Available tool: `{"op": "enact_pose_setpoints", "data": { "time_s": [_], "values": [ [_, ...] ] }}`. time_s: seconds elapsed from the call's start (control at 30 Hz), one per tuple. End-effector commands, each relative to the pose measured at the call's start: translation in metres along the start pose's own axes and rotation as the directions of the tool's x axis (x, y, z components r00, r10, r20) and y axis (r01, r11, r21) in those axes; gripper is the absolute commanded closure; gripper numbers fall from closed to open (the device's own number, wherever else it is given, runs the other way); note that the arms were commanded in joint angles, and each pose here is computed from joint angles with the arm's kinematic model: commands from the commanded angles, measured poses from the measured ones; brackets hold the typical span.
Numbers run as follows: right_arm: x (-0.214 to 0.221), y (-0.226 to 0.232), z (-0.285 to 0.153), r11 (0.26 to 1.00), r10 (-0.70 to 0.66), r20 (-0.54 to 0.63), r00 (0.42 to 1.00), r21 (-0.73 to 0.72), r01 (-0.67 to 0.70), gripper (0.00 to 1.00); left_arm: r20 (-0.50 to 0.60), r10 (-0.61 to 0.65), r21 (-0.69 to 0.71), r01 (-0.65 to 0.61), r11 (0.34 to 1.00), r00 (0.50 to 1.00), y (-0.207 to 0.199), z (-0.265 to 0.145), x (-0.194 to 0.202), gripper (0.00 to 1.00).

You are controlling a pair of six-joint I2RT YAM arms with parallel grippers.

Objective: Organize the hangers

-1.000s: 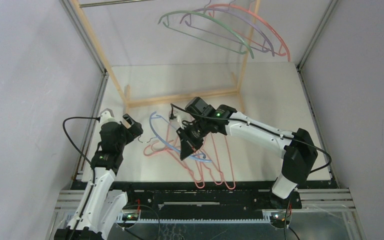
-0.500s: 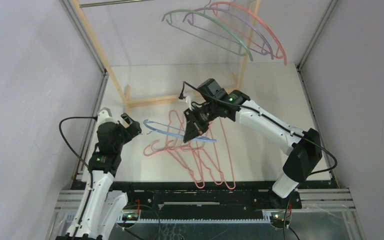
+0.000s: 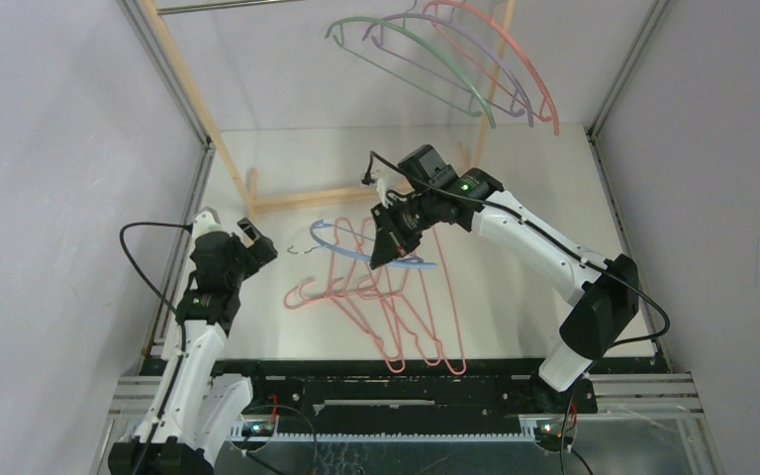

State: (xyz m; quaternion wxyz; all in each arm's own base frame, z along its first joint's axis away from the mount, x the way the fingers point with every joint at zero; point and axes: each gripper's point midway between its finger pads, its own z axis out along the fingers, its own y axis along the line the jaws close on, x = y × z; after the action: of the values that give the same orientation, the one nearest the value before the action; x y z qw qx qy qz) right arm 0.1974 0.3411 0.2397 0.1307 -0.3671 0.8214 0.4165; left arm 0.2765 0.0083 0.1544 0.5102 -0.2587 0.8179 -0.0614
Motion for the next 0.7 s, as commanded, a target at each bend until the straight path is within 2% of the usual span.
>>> {"op": "enact_pose_setpoints", "data": {
  "time_s": [0.0, 0.27, 0.5, 0.6, 0.67],
  "values": [
    [-0.018, 0.035, -0.004, 0.995, -0.093, 0.057, 0.994, -0.03, 0.094, 1.0, 0.074, -0.006, 0.03, 0.003, 1.0, 0.997, -0.015, 0.003, -0.033, 0.0],
    [-0.048, 0.049, -0.039, 0.995, -0.081, 0.194, 0.978, -0.041, 0.091, 1.0, 0.054, 0.013, -0.012, -0.013, 1.0, 0.998, -0.002, 0.01, -0.02, 0.01],
    [-0.075, 0.051, -0.094, 0.994, -0.106, 0.313, 0.944, 0.058, 0.092, 1.0, 0.044, 0.022, -0.054, -0.02, 0.998, 0.999, 0.013, 0.013, -0.01, 0.0],
    [-0.1, 0.053, -0.117, 0.994, -0.105, 0.442, 0.891, 0.067, 0.084, 1.0, 0.047, 0.01, -0.044, -0.008, 0.999, 0.999, 0.011, 0.012, -0.012, 0.01],
    [-0.122, 0.059, -0.135, 0.997, -0.073, 0.559, 0.826, 0.045, 0.058, 1.0, 0.053, -0.005, -0.022, 0.007, 1.0, 0.999, 0.006, 0.01, -0.015, 0.01]
  ]
}}
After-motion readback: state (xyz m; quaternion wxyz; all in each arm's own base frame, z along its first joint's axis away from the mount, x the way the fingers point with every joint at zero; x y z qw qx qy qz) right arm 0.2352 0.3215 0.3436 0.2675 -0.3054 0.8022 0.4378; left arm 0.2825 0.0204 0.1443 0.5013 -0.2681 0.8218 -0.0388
